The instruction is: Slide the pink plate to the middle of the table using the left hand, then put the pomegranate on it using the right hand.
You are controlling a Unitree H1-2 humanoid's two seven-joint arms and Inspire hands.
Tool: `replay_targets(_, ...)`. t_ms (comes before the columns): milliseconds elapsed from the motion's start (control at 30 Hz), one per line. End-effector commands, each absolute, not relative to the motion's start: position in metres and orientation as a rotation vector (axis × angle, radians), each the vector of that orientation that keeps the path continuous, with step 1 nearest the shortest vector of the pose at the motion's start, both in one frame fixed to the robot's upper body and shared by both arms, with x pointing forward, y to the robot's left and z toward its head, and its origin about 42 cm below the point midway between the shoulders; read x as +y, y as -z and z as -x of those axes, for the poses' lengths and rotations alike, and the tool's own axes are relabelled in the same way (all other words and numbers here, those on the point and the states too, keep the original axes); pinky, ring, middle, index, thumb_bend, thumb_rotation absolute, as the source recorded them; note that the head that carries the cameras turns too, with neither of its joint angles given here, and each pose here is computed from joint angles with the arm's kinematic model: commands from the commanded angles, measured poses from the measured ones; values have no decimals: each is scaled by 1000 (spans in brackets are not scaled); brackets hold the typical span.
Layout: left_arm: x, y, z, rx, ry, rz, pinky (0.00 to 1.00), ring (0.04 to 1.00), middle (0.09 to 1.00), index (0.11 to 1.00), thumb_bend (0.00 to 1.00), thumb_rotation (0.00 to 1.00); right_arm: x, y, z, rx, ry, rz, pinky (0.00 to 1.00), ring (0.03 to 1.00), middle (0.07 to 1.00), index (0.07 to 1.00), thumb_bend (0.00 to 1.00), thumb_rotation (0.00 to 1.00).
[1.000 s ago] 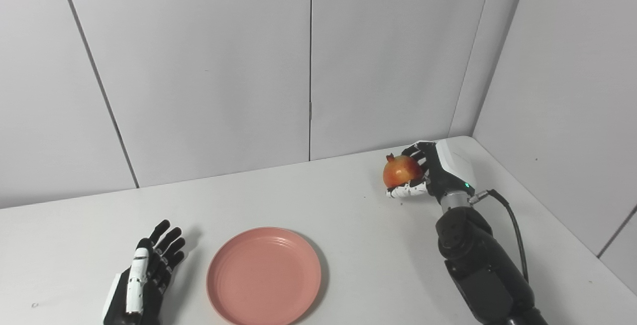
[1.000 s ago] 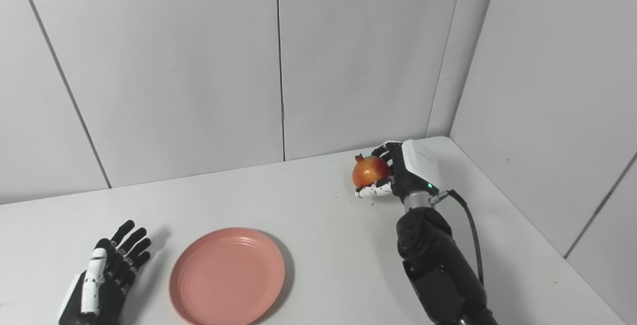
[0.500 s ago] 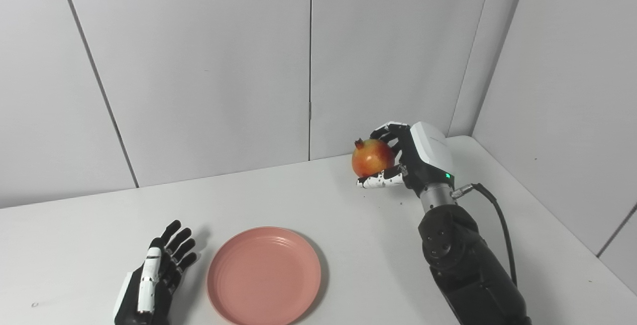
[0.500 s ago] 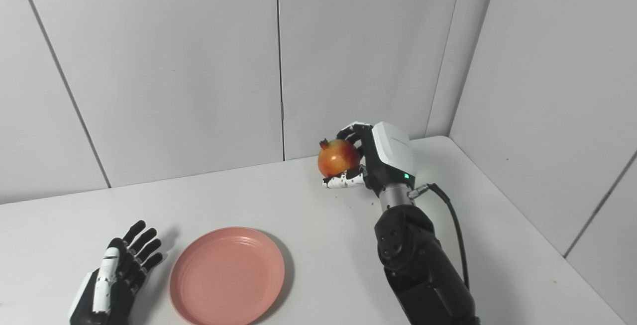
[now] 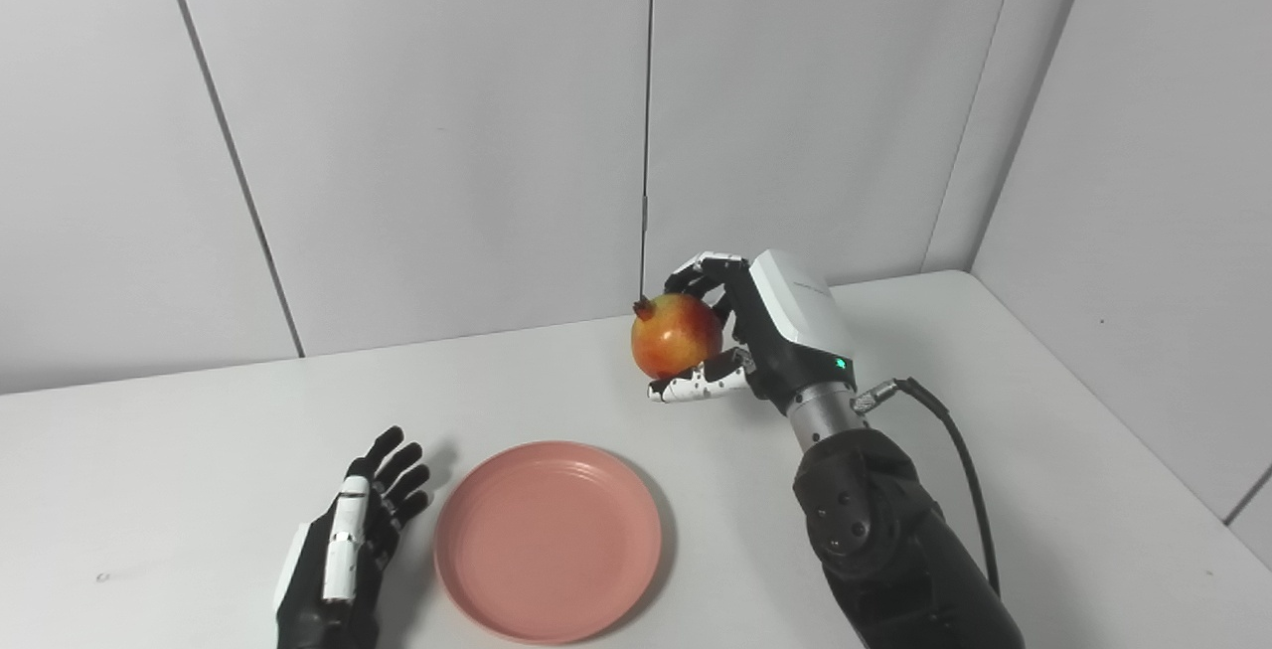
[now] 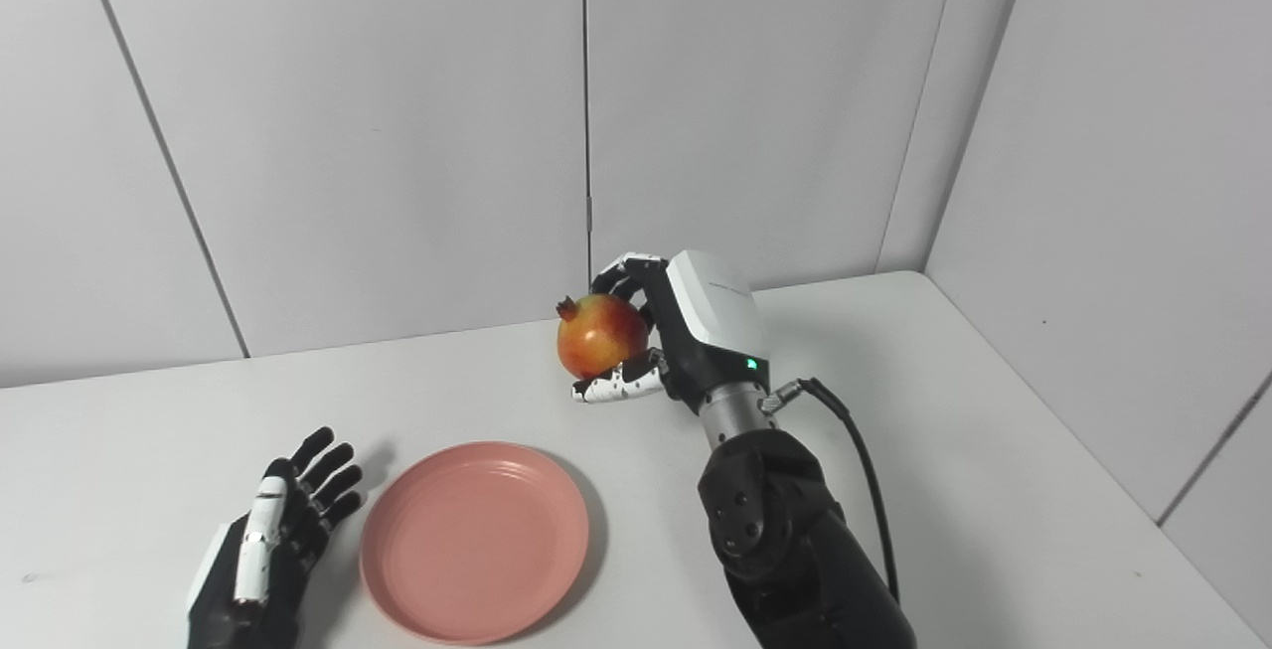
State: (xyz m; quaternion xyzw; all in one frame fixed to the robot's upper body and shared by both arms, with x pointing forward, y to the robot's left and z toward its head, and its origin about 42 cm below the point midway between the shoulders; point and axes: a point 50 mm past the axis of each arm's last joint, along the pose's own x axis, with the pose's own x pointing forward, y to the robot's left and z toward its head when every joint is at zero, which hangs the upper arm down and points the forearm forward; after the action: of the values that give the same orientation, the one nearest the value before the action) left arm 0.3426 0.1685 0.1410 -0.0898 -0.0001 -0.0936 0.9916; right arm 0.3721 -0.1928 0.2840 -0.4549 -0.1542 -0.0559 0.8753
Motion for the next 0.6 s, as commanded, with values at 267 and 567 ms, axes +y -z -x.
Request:
replay_targets(267,146,-154,-342,-25,178,180,873,870,875,848,408,1000,-150,-281,-359,-423,19,925,283,372,430,536,522,3)
replay_targets(567,134,-154,-345,-41,182,173,875,877,888,866,427,1000,-123,-260,-355,-404,-82,898,259,350,426,534,522,3)
